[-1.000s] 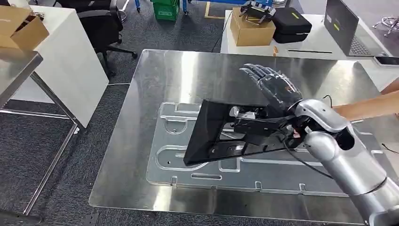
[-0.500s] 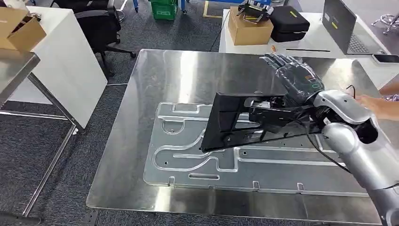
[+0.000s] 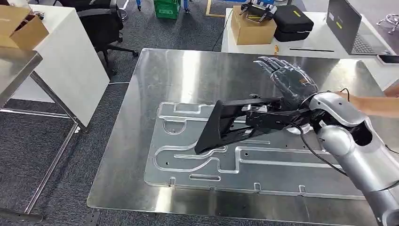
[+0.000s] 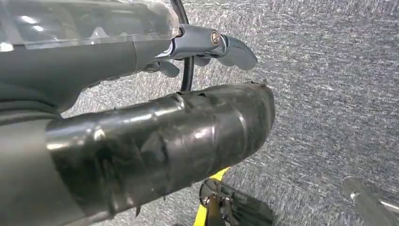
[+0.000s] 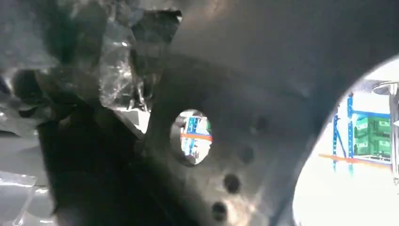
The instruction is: Take the parts from the cabinet and place them on the table.
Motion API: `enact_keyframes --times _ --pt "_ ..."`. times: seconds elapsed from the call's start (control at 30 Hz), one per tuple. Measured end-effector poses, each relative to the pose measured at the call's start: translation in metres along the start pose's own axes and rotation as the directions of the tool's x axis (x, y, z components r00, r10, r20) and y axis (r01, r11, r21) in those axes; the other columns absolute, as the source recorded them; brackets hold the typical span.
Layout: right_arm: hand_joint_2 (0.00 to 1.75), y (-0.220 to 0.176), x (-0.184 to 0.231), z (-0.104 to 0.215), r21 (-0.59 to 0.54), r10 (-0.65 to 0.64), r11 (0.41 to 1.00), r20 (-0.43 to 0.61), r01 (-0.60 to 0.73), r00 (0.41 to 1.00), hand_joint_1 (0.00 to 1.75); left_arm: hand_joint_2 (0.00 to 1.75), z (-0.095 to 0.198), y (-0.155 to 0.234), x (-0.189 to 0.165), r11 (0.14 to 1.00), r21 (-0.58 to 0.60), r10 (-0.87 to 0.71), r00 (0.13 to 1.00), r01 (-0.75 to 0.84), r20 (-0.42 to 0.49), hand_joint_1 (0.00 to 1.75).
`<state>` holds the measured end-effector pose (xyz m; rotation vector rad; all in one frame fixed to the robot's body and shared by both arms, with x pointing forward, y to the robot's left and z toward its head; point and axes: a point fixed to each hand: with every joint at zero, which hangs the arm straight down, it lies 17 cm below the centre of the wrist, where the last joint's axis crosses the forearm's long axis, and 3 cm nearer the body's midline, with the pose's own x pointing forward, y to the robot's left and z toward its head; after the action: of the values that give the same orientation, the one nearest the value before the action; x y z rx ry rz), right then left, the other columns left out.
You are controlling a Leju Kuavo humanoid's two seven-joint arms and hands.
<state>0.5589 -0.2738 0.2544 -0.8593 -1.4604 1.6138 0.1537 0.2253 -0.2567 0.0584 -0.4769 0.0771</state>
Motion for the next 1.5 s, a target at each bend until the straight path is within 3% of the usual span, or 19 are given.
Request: enact_keyframes --times 0.17,0.33,0.43,0.9,1.5 --pt "0.00 0.007 0.003 0.000 -0.001 0.012 1.000 0.001 -0.012 1.000 0.00 0.00 0.001 -0.002 -0.001 1.000 0.000 0.001 1.000 -0.001 -0.002 0.00" --pt "0.00 0.012 0.004 -0.006 -0.004 0.183 0.983 -0.017 -0.183 0.983 0.00 0.00 0.001 -0.003 -0.001 1.000 0.000 0.004 1.000 -0.004 -0.002 0.00" --pt "0.00 0.024 0.018 -0.010 0.019 0.219 0.975 0.014 -0.220 0.976 0.00 0.00 0.001 -0.003 -0.001 1.000 0.000 0.007 1.000 -0.007 -0.003 0.00" --pt "0.00 0.032 0.038 -0.016 0.041 0.208 0.977 0.073 -0.211 0.975 0.00 0.00 0.002 -0.004 -0.004 1.000 0.000 0.016 1.000 -0.016 -0.010 0.00" --pt "0.00 0.039 0.038 -0.020 0.045 0.226 0.972 0.061 -0.229 0.972 0.00 0.00 0.003 -0.005 -0.009 1.000 0.001 0.016 1.000 -0.016 -0.014 0.00"
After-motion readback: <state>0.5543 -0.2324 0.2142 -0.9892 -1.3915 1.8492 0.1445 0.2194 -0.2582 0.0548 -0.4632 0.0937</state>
